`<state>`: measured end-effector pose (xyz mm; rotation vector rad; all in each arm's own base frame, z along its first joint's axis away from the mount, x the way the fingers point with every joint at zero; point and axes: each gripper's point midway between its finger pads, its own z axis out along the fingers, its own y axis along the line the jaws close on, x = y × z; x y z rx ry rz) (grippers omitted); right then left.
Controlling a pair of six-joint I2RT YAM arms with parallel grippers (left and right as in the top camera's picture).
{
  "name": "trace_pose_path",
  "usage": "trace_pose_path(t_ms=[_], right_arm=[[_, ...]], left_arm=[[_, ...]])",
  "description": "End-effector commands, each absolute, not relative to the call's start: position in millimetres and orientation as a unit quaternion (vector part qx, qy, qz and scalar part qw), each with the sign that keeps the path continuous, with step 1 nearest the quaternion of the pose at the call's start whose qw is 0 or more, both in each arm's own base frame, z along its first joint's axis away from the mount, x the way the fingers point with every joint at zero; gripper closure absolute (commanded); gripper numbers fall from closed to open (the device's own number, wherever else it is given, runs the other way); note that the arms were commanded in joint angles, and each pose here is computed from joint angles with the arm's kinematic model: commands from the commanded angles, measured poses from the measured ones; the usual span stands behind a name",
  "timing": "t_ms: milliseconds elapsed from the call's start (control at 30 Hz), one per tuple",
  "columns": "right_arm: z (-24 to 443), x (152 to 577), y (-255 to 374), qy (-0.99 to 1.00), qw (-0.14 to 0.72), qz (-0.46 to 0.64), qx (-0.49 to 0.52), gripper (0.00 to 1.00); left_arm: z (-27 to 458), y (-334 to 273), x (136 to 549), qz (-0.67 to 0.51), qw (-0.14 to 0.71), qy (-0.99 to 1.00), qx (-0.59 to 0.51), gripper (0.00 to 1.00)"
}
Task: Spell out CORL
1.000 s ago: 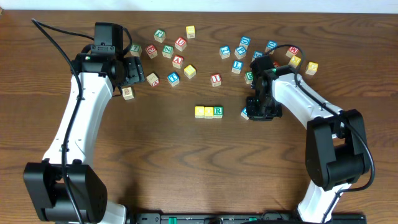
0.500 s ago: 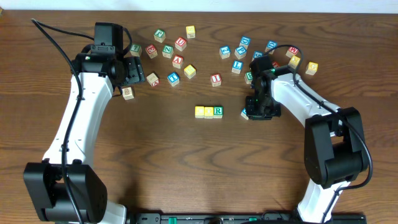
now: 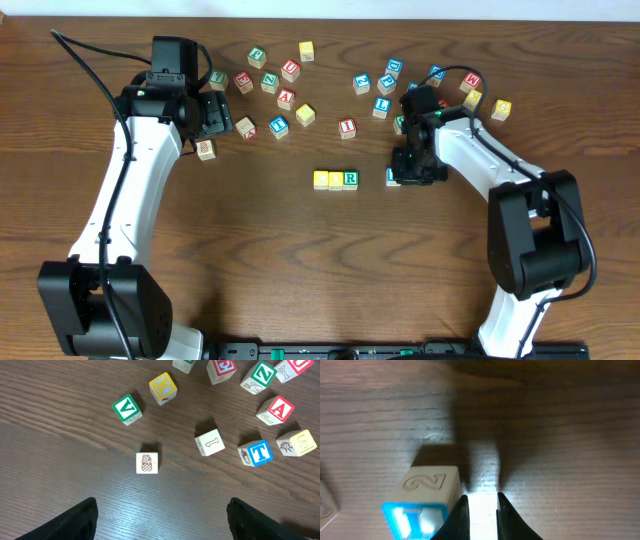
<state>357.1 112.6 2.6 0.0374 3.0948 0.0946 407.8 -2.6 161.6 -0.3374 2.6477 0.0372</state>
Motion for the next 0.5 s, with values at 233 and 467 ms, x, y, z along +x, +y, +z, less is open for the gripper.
trace_pose_path(t_ms=[233, 467], right_arm=[[-31, 359, 111, 1.000, 0.006, 0.021, 0.011, 0.91], [-29, 362, 111, 1.000, 0.012, 0.023, 0.008, 0.92]], left_arm=[[164, 0, 411, 0.017, 0.239, 0.962, -0.129, 0.18], [164, 0, 411, 0.017, 0.239, 0.962, -0.129, 0.18]])
